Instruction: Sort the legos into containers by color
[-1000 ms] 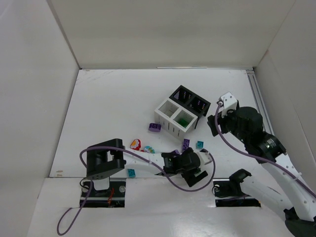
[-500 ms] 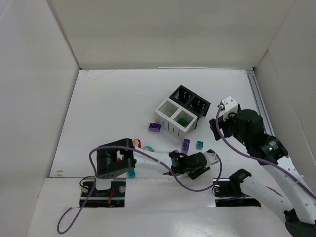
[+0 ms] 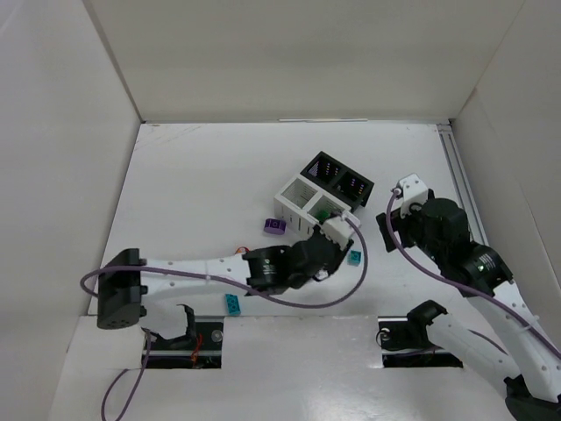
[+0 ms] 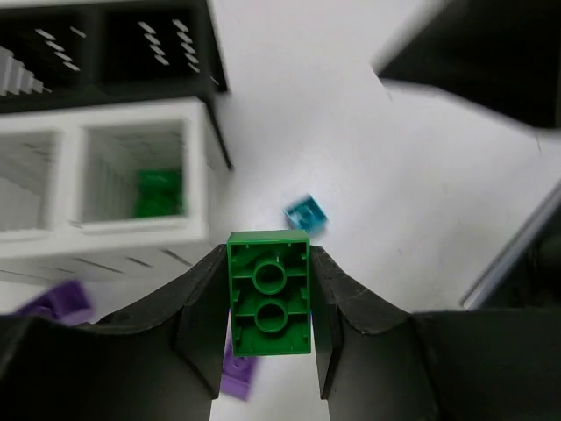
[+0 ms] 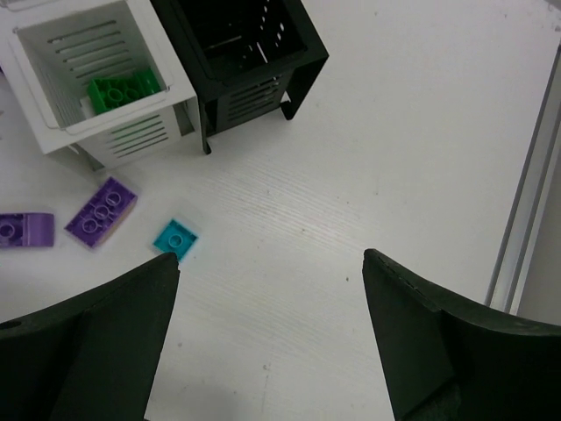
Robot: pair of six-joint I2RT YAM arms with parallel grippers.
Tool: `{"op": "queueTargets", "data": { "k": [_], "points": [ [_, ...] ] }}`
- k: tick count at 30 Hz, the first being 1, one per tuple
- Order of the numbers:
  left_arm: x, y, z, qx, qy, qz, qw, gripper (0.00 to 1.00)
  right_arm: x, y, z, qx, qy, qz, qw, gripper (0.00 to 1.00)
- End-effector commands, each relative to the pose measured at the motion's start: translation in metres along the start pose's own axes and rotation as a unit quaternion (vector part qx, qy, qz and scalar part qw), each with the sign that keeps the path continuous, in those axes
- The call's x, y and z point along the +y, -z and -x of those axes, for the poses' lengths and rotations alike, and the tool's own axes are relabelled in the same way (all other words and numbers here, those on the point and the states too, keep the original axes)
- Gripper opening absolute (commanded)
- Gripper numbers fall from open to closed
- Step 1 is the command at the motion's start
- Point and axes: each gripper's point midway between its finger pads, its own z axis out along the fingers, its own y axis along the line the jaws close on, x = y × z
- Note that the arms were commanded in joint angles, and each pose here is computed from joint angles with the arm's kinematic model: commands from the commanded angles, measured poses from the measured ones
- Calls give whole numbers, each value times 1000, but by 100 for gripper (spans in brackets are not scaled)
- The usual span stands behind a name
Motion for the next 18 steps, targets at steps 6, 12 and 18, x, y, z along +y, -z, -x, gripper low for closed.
{"op": "queueTargets", "data": {
  "k": [6, 12, 18],
  "points": [
    [89, -6, 89, -91, 41, 47, 994, 15, -6, 2, -11, 14, -10, -21, 1000, 90],
    [104, -45, 73, -46, 31, 28, 998, 16, -6, 3, -16, 23, -8, -20, 1000, 90],
    [104, -63, 65, -22, 22, 28, 999, 44, -4, 4, -18, 27, -3, -14, 1000, 90]
  ]
}}
